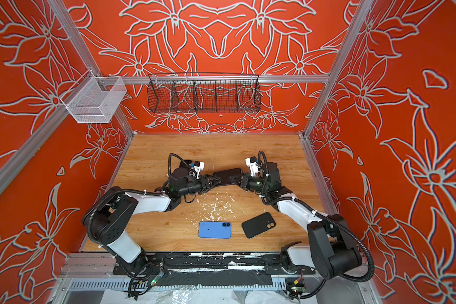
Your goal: Put the phone into the phone case
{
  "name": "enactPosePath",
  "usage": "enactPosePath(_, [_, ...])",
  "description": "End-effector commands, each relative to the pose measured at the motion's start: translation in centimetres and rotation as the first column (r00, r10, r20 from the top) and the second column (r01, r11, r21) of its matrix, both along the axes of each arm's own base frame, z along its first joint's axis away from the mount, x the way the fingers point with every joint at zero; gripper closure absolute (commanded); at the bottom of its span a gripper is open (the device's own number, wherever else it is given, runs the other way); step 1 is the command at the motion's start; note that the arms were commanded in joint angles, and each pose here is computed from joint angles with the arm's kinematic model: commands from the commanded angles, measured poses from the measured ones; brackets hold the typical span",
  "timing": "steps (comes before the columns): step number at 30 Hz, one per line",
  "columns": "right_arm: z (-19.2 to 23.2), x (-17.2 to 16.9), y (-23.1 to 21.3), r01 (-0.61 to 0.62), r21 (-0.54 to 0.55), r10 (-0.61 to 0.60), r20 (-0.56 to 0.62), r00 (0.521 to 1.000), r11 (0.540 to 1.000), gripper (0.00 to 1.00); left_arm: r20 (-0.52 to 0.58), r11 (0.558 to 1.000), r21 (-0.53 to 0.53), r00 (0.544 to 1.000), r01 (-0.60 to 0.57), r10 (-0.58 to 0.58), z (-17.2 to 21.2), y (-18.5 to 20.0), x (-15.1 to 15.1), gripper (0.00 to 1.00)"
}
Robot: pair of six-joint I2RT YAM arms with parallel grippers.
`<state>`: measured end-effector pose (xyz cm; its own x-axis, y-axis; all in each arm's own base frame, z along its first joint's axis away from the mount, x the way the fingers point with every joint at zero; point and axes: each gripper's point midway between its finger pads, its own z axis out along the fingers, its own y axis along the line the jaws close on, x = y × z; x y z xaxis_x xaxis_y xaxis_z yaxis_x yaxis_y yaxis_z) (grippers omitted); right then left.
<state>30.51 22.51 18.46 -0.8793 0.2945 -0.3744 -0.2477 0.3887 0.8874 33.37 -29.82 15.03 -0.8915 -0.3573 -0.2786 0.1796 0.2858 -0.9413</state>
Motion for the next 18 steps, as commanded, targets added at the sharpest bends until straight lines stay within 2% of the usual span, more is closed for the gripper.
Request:
enactPosePath(1, [2.3,0.2,0.3,-0.005,0.071,0.001,0.057,0.998,0.997,0.91,0.08,0.992,-0.114,0.996,0.056,-0.047,3.0,-0.7,-0.6,0.61])
enactPosePath(7, [1.8,0.7,0.4,-0.001,0.086,-0.002,0.032,0.999,0.996,0.89,0.104,0.991,-0.124,0.994,0.049,-0.037,3.6,-0.4,-0.9,0.74])
enactPosePath(12, [1.9,1.1,0.2,0.001,0.103,-0.003,0.027,1.0,0.995,0.76,0.096,0.993,-0.114,0.995,0.036,-0.025,3.0,0.0,-1.2,0.8])
enactPosePath(18, [3.2,1.8,-0.9,0.024,0.126,-0.031,0.052,0.998,0.992,0.58,0.094,0.993,-0.114,0.996,0.019,-0.008,2.7,0.5,-1.5,0.93])
